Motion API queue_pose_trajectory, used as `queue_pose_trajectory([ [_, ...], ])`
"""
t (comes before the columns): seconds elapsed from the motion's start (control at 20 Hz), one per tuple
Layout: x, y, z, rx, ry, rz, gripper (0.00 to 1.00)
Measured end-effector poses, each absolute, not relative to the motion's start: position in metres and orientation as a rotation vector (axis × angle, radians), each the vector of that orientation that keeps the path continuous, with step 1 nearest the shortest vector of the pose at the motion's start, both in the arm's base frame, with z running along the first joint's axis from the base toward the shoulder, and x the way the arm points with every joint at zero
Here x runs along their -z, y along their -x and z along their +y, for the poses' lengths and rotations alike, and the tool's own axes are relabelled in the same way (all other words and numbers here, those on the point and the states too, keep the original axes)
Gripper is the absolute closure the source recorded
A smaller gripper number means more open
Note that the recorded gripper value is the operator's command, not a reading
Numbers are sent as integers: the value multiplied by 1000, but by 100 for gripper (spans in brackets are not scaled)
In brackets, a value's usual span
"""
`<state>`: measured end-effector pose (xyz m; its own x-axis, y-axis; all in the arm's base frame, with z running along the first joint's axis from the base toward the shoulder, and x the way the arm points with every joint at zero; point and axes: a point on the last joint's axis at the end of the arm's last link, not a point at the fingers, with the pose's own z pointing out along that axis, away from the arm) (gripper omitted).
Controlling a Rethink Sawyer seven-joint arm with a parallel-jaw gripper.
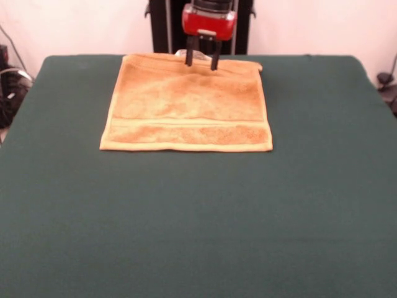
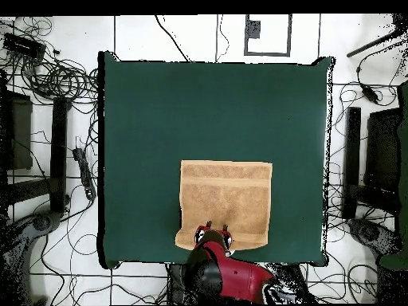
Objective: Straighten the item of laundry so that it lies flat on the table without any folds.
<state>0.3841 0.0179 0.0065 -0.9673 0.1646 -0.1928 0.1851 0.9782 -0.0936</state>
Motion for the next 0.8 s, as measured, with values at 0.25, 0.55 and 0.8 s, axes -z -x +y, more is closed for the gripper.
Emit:
queue_pose_trajectory([
  [0.25, 4, -381, 14, 153, -291, 2979, 0],
  [0.55, 16, -368, 22, 98, -325, 3120, 0],
  [0.8, 28, -361, 18, 60, -371, 3182, 0],
])
